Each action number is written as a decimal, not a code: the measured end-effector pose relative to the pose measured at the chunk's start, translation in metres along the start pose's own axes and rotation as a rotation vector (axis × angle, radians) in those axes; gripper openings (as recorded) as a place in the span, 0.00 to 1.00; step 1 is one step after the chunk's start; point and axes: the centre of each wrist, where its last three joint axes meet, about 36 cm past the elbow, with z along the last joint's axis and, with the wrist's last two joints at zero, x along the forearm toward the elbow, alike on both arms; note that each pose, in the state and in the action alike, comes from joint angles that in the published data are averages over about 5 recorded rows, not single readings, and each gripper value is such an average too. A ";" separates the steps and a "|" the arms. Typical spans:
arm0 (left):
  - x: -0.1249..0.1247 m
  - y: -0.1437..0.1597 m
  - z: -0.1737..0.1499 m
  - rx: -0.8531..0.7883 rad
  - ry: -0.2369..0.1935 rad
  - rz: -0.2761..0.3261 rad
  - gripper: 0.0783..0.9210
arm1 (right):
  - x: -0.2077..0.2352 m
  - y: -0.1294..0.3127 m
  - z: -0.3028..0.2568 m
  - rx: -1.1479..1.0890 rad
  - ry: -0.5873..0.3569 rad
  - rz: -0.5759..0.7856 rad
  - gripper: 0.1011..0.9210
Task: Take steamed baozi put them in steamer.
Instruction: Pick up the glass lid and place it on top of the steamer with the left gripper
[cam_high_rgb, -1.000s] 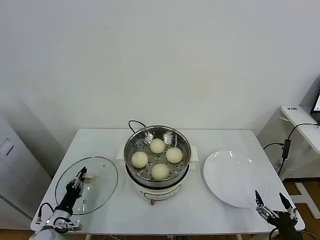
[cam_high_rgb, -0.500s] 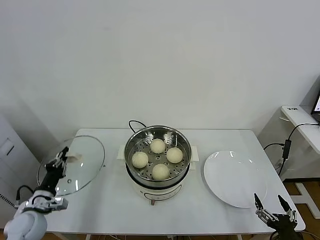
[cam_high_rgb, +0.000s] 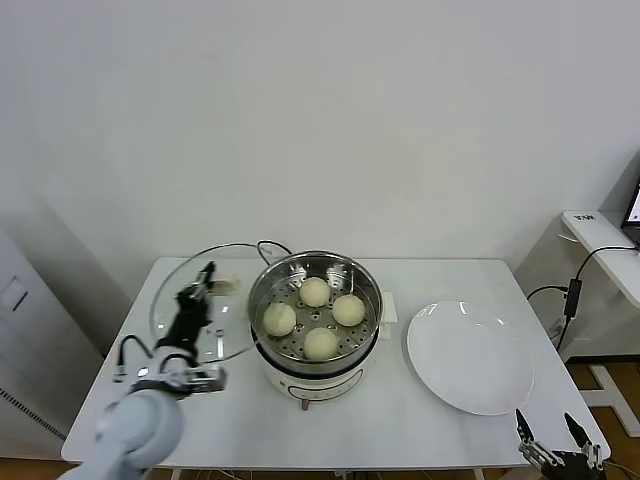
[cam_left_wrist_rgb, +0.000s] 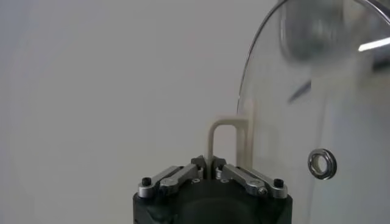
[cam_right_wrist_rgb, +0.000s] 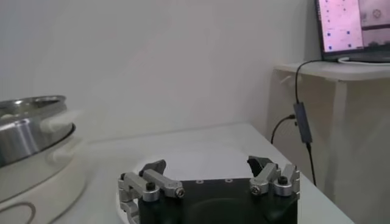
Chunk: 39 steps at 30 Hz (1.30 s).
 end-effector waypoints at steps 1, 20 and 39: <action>-0.002 0.000 -0.010 0.003 -0.006 0.002 0.04 | 0.001 0.000 0.000 0.000 0.001 0.004 0.88; -0.033 -0.036 -0.141 -0.016 -0.032 0.060 0.04 | 0.005 -0.006 0.005 0.003 0.012 0.029 0.88; -0.051 -0.055 -0.164 -0.070 -0.022 0.064 0.04 | 0.004 -0.009 0.008 -0.003 0.011 0.028 0.88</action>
